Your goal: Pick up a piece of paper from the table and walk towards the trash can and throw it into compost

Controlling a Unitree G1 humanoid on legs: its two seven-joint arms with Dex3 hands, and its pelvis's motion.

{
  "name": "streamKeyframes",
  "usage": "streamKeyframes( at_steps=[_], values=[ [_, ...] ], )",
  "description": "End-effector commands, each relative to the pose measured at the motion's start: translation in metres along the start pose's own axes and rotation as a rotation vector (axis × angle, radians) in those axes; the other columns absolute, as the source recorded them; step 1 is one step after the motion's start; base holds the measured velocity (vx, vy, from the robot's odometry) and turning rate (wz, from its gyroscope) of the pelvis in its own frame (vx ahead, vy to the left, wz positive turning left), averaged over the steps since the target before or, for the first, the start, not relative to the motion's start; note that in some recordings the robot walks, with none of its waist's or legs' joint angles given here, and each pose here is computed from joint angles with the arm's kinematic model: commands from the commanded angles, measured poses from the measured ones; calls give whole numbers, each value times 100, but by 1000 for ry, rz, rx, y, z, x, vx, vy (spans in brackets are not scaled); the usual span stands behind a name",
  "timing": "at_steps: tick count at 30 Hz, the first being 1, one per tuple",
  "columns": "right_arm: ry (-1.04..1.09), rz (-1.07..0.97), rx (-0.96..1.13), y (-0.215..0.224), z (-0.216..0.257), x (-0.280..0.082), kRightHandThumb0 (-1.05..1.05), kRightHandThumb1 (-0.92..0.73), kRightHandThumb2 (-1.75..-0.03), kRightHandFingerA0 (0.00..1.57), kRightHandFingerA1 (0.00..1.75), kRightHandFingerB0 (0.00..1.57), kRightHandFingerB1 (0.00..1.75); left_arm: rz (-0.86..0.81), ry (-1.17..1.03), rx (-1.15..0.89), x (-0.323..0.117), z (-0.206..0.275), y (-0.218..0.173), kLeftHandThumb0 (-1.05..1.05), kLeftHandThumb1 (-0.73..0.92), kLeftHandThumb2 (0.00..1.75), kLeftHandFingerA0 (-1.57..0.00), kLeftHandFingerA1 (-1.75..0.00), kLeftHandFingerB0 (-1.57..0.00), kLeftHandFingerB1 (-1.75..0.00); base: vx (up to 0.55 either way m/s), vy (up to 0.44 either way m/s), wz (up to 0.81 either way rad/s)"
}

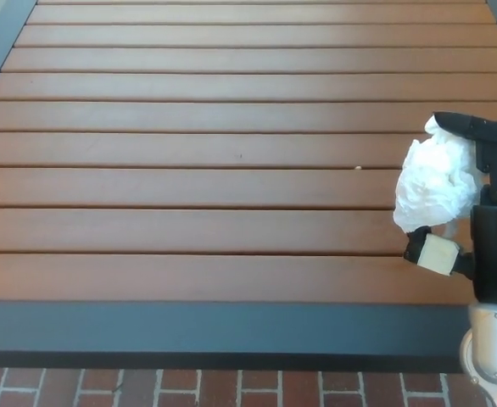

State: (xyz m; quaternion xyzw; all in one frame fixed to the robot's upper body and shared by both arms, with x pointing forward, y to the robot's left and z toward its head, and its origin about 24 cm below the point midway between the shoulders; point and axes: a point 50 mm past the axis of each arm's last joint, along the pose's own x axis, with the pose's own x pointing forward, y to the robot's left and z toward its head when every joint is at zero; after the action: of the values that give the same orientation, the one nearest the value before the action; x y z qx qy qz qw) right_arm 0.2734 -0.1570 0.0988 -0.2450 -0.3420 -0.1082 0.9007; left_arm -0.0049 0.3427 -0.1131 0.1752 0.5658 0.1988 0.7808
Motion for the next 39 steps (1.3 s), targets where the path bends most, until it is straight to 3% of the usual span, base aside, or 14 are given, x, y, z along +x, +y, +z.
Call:
streamKeyframes(
  at_steps=[1,4,5,7,11,12,13,14,19,20,23,26,27,39],
  values=[
    [-2,-10,9,-4,-1,-1,4,-33,-137,110,144,105,129,24,-70,10,0,6,6,-7,75,62,-86,-56,-82,-57,0,0,8],
    [-1,-9,9,-4,-1,-1,4,-33,-137,110,144,105,129,24,-71,10,0,6,6,-7,75,62,-86,-56,-82,-57,0,0,32],
    [-35,157,375,14,64,-30,-26,-62,-99,105,153,100,137,58,-136,-45,2,25,12,-2,73,67,-94,-61,-87,-63,0,0,0],
    [121,419,1144,3,173,-81,-24,-66,-96,104,153,96,143,104,-260,-135,4,61,23,0,72,77,-95,-65,-90,-65,0,0,0],
    [108,414,1149,1,175,-79,-22,-60,-105,103,153,96,143,86,-332,-162,2,75,23,5,69,82,-94,-65,-88,-65,-64,120,-16],
    [104,415,1160,0,177,-78,-20,-56,-114,105,150,98,140,71,-348,-168,1,78,20,1,65,68,-93,-66,-87,-67,-92,205,-17],
    [102,417,1168,0,178,-78,-20,-56,-114,105,150,98,140,61,-358,-172,0,80,19,1,65,68,-93,-66,-87,-67,-96,229,-38],
    [94,420,1171,-1,179,-78,-22,-57,-111,106,151,98,141,54,-364,-169,-1,81,17,6,66,78,-90,-65,-84,-68,-91,266,-41],
    [79,436,1179,-3,183,-80,-24,-59,-105,105,149,97,140,48,-366,-161,-1,81,15,7,67,82,-91,-67,-85,-69,-120,227,-2],
    [56,450,1160,-3,185,-82,-30,-72,-90,95,153,86,144,52,-359,-155,-1,80,15,5,73,74,-90,-66,-83,-68,-143,193,-13],
    [31,483,1143,-3,189,-87,-36,-79,-80,94,157,84,147,59,-347,-142,-1,76,17,7,68,82,-92,-68,-85,-67,-156,77,-13],
    [35,500,1154,-2,196,-92,-34,-79,-81,93,163,81,153,66,-334,-127,-2,75,18,1,72,73,-93,-68,-82,-67,-162,23,-4],
    [29,504,1152,-1,199,-94,-32,-71,-86,101,165,85,159,67,-331,-126,-3,75,18,3,70,74,-94,-69,-85,-69,-151,-15,-2],
    [53,567,1187,-1,207,-94,-35,-76,-92,104,162,91,148,53,-318,-120,-1,72,16,3,68,77,-91,-68,-84,-68,-269,-132,5]
  ],
)
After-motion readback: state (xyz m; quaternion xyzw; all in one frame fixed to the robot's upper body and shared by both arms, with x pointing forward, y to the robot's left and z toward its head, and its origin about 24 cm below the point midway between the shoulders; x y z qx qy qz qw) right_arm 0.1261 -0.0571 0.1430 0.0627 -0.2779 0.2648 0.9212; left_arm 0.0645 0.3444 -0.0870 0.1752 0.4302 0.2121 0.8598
